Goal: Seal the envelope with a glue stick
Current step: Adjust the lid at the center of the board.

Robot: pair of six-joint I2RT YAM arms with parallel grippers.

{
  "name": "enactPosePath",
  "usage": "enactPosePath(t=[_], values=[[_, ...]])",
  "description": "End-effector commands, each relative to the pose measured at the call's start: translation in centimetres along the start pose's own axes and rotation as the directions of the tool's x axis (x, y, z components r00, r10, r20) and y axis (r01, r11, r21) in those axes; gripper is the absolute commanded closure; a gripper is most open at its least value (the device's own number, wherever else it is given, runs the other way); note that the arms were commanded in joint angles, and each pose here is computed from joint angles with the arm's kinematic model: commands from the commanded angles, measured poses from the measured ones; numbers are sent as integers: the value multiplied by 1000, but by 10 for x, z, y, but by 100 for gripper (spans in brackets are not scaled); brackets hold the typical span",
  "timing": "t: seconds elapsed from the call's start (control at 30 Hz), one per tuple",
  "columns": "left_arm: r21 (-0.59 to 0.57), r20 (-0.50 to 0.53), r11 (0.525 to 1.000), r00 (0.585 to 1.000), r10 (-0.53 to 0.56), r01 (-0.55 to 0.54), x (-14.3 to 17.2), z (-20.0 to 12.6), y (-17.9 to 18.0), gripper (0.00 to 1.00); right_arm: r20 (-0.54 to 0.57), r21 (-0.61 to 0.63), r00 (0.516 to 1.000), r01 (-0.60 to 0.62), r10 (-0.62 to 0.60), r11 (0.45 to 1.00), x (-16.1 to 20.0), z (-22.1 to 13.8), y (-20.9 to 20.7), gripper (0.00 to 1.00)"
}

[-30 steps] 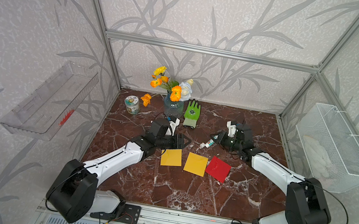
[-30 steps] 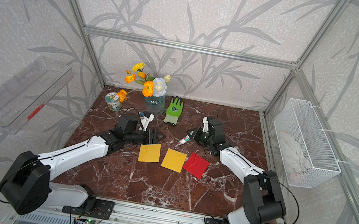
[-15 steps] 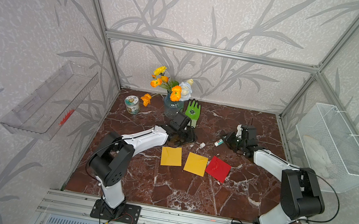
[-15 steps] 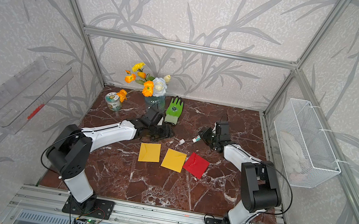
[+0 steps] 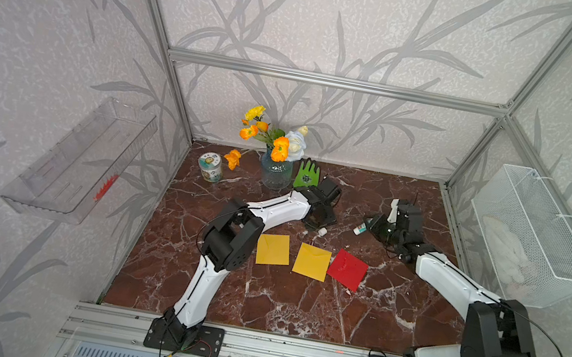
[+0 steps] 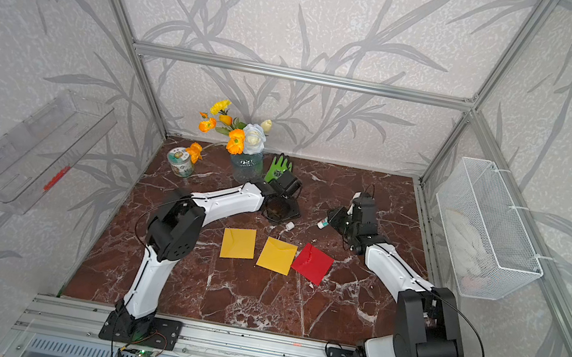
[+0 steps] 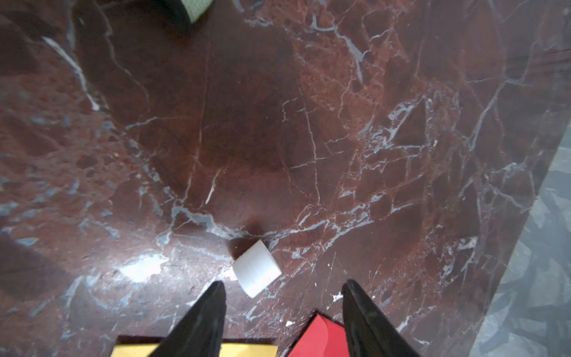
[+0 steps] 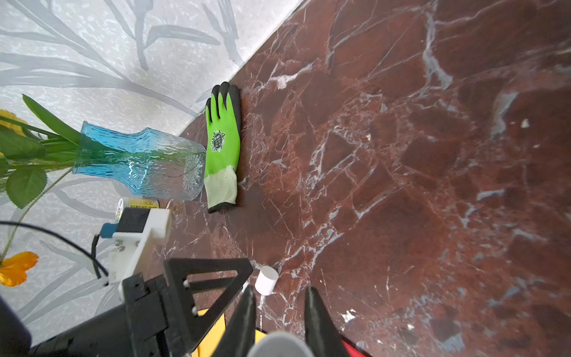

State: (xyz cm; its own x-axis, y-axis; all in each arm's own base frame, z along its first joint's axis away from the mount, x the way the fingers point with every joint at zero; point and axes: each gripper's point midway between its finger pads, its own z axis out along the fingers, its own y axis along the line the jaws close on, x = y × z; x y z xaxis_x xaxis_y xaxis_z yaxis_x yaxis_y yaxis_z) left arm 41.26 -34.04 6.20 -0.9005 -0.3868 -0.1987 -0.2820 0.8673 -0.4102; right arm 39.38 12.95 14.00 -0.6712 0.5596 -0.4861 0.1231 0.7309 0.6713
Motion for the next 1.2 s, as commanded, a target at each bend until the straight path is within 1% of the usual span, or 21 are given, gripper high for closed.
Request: enactPosePath(t=[0.0, 0.17, 0.27, 0.47, 0.63, 0.77, 0.9, 0.97, 1.17], values=[[-136, -7, 990, 999, 46, -46, 3, -2, 16, 43, 39, 32, 999, 14, -15, 999, -3, -11, -12, 100], [-221, -14, 969, 994, 106, -107, 4, 1, 18, 46, 65, 28, 998, -9, 7, 1000, -2, -19, -23, 100], [-250, -19, 960, 992, 125, -126, 4, 4, 18, 47, 70, 31, 997, -20, 18, 999, -1, -22, -29, 100], [-266, -53, 951, 988, 146, -155, 12, 16, 12, 47, 73, 19, 996, -44, 43, 999, -2, -24, -36, 100], [-296, -66, 942, 987, 148, -161, 16, 22, 19, 48, 70, 16, 996, -56, 55, 998, -1, -25, -42, 100], [-311, -73, 936, 986, 149, -165, 17, 24, 23, 52, 60, 12, 996, -71, 70, 997, 1, -24, -46, 100], [-322, -70, 932, 985, 155, -169, 16, 24, 25, 60, 54, 11, 995, -79, 78, 997, 3, -23, -49, 100], [-326, -66, 930, 985, 160, -173, 15, 22, 26, 62, 50, 10, 996, -81, 80, 997, 4, -23, -50, 100], [-310, -63, 931, 981, 182, -193, 13, 12, 20, 65, 38, 6, 996, -83, 83, 997, 6, -21, -50, 100]])
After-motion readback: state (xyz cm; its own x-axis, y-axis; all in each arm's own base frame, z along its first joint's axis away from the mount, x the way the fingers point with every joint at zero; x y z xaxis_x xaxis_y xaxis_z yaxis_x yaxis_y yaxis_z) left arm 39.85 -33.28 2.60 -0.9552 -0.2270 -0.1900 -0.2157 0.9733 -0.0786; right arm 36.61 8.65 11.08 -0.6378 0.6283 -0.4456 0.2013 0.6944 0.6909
